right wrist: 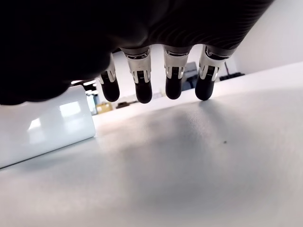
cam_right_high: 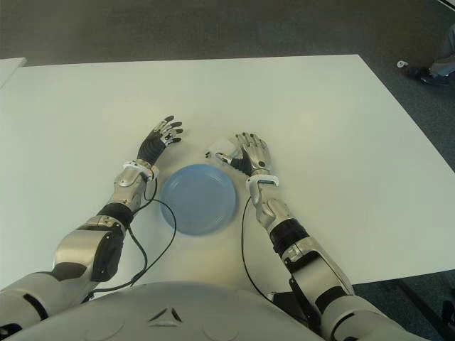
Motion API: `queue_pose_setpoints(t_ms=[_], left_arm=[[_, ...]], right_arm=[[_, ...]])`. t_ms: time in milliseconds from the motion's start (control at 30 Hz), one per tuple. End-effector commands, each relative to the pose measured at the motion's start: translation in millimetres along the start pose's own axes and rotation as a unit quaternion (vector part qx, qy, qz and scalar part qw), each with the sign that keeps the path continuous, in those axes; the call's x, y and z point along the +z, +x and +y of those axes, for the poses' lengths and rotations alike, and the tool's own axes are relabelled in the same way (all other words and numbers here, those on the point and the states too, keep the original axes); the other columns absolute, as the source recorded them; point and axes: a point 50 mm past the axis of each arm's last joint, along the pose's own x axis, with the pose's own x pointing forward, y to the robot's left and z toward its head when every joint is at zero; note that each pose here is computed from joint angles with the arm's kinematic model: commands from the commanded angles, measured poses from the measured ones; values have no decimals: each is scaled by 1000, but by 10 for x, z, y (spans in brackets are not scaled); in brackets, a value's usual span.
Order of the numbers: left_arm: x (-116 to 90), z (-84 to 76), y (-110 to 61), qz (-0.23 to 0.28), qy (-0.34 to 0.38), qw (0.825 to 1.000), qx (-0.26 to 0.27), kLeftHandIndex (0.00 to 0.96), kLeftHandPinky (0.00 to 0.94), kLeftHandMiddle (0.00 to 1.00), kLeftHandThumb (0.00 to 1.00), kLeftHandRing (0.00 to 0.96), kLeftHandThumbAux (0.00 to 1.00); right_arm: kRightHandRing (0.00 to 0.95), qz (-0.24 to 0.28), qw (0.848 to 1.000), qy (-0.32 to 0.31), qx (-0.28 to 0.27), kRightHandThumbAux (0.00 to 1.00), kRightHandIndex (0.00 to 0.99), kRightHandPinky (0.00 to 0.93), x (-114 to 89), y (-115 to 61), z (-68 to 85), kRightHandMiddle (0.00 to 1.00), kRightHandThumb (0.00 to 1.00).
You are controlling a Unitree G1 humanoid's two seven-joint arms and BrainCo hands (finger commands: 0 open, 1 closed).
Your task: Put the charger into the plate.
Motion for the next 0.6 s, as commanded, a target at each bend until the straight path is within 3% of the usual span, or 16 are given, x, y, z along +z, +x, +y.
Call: queue_pose_setpoints(t_ms=[33, 600], left_arm=[[-235, -39, -115, 56, -16, 998, -5, 32, 222, 169, 0, 190, 491], [-233, -59, -103, 58, -14, 998, -4, 38, 233, 176, 0, 199, 488]], right_arm=[[0, 12, 999, -5, 33, 86, 0, 0, -21, -91, 154, 0, 333], [0, 18, 999, 1, 48, 86, 0, 0, 43, -119, 208, 0, 330]])
